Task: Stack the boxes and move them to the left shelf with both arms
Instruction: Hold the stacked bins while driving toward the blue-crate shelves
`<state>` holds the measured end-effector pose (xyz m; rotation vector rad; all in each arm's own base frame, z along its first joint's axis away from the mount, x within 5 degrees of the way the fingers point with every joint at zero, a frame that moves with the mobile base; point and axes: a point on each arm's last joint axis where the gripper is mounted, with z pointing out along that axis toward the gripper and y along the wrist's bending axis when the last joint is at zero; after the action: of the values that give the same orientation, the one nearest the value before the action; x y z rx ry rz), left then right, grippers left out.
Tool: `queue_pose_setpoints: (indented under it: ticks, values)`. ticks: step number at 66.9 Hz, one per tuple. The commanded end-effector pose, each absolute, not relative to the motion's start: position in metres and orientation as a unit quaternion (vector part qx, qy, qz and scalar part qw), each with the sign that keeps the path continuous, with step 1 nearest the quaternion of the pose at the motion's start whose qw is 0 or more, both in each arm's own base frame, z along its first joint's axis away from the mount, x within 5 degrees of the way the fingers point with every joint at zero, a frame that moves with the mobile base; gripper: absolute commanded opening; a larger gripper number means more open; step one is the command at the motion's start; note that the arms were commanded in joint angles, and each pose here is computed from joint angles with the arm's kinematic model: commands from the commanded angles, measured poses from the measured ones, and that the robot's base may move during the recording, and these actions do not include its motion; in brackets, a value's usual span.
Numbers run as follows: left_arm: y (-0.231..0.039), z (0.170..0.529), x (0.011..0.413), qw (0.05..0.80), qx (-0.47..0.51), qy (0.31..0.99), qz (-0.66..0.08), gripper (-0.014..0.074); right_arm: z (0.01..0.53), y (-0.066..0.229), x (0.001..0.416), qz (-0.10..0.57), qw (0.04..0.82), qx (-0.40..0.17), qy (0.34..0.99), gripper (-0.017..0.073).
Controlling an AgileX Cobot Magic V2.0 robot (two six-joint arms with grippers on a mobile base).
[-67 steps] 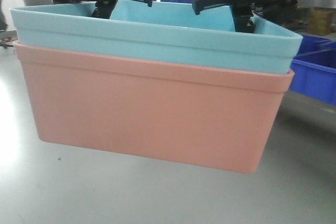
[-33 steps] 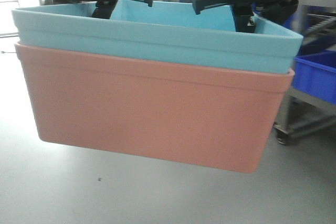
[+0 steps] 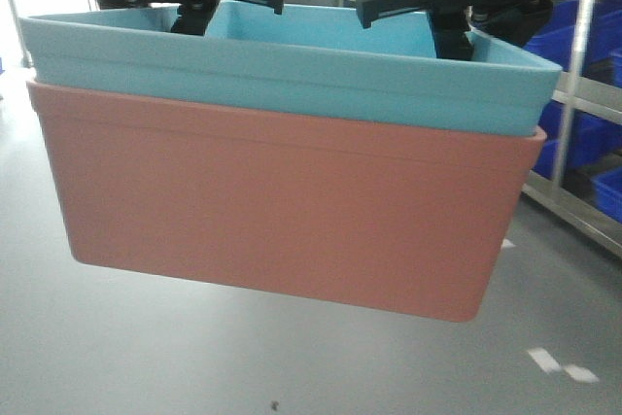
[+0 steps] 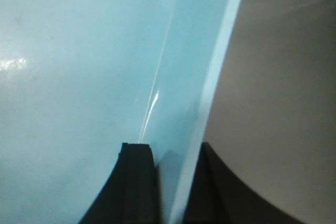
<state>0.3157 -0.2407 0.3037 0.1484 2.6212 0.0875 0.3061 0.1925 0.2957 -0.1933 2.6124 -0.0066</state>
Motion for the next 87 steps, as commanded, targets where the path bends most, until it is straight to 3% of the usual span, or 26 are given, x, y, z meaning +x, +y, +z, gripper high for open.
queue_pose_setpoints:
  ticks: [1, 87]
  values:
    - [-0.264, 0.3413, 0.3039, 0.319, 0.06, 0.941, -0.092, -0.0004, 0.3369, 0.211, 0.3008, 0.104, 0.346, -0.083, 0.929, 0.0055]
    - [-0.2652, 0.3399, 0.3034, 0.313, 0.058, 0.943, -0.097, -0.0004, 0.3365, 0.2106, 0.3005, 0.101, 0.343, -0.083, 0.93, 0.0055]
